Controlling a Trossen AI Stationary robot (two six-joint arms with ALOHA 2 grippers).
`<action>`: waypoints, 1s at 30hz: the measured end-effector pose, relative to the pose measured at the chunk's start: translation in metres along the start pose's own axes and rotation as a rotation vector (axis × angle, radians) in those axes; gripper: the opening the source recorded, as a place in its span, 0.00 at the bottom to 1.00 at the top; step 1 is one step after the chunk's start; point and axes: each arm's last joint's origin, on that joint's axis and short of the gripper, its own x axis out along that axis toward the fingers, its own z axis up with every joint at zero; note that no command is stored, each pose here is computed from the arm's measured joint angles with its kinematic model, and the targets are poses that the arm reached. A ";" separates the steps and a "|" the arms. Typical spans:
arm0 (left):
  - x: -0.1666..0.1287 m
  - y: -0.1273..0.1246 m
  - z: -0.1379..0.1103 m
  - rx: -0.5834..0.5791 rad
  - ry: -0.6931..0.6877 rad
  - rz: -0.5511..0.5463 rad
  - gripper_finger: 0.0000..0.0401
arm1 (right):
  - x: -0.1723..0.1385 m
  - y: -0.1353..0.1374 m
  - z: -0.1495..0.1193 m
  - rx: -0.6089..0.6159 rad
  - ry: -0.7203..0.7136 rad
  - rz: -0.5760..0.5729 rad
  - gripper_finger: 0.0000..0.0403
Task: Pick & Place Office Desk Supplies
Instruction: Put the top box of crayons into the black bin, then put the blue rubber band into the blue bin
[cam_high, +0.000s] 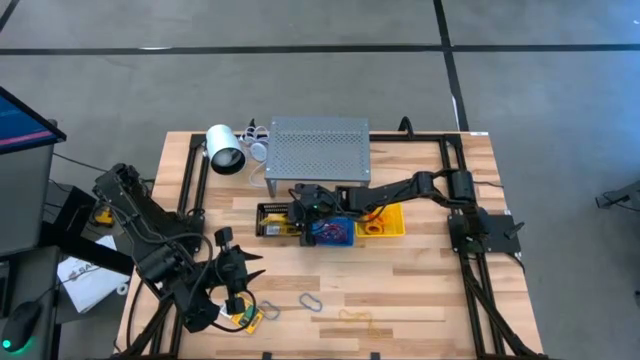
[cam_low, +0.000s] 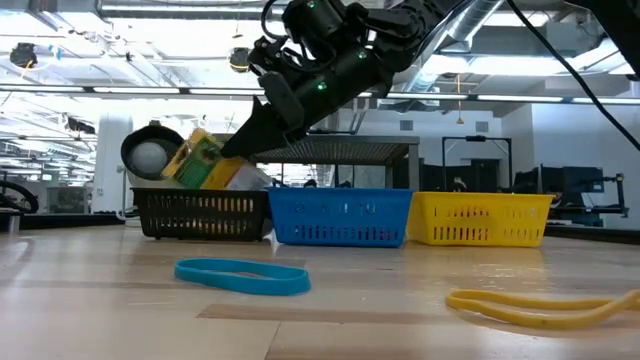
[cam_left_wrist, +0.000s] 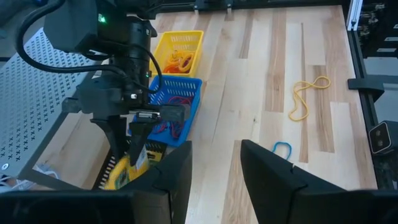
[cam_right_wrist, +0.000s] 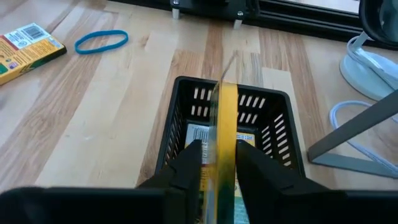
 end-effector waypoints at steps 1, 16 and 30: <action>0.000 0.000 0.000 0.000 0.000 0.000 0.33 | 0.000 0.000 0.000 -0.003 0.000 0.000 0.25; 0.012 -0.002 -0.020 0.061 0.038 0.033 0.33 | -0.008 -0.001 0.038 -0.031 -0.037 0.003 0.59; 0.023 0.001 -0.039 0.154 0.090 0.090 0.33 | -0.124 0.020 0.067 -0.106 -0.052 0.045 0.59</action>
